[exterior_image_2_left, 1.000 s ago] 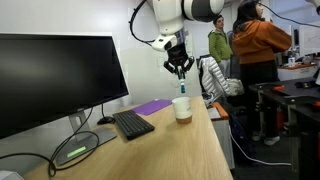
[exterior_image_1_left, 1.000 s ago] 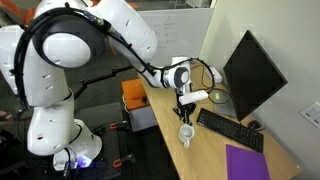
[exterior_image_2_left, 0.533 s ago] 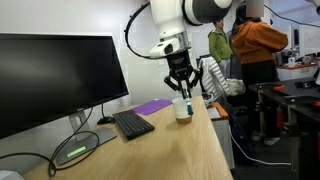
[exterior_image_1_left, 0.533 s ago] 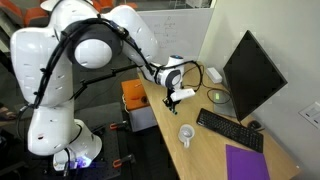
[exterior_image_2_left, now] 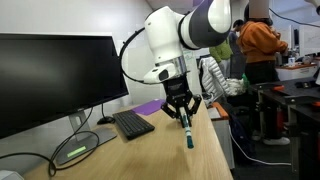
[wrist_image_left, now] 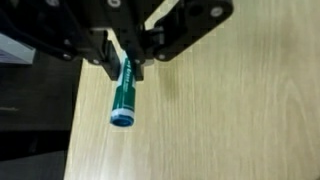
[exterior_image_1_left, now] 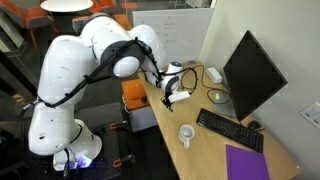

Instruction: Put the marker on the desk

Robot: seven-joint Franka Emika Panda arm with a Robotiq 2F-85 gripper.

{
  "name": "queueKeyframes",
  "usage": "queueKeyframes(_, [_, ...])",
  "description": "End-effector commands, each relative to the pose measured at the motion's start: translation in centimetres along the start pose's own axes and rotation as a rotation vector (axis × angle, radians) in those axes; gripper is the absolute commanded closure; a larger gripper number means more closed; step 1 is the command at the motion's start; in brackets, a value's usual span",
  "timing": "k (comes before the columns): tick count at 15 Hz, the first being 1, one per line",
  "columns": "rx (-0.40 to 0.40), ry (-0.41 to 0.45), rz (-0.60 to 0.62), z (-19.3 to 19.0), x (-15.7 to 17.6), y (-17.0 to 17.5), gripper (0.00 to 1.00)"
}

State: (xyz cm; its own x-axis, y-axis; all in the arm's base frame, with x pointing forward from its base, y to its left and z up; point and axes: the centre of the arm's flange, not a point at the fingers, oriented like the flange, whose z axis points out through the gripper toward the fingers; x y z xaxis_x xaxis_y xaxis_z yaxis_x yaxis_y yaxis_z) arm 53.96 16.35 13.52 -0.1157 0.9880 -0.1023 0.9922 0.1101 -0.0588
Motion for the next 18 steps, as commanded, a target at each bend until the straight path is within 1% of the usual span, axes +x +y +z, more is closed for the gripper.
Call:
queueKeyframes(1, [0.037,0.028,-0.005,1.8,0.9,2.2,0.95])
queueKeyframes(2, [0.052,0.026,-0.018,2.4,1.0,2.5,0.56])
queueKeyframes(3, [0.031,0.025,-0.031,2.9,1.0,2.8,0.53])
queueKeyframes(4, [0.026,0.014,-0.039,3.3,1.0,3.0,0.48])
queueKeyframes(6, [0.0,-0.014,-0.05,3.2,0.9,3.2,0.33])
queueKeyframes(7, [0.009,-0.035,-0.069,2.8,0.8,3.1,0.26])
queueKeyframes(8, [0.037,-0.074,-0.046,2.0,0.7,2.8,0.17])
queueKeyframes(9, [0.065,-0.091,-0.052,1.3,0.5,2.3,0.11])
queueKeyframes(10, [0.081,-0.106,-0.061,0.4,0.3,1.6,0.02])
queueKeyframes(12, [0.132,-0.131,-0.048,-1.7,-0.2,0.5,0.0])
queueKeyframes(13, [0.124,-0.136,-0.042,-2.8,-0.5,0.1,0.0])
queueKeyframes(17, [0.029,-0.145,-0.016,-7.2,-1.8,-0.3,0.0])
queueKeyframes(18, [0.042,-0.165,-0.026,-7.8,-2.0,-0.3,0.0])
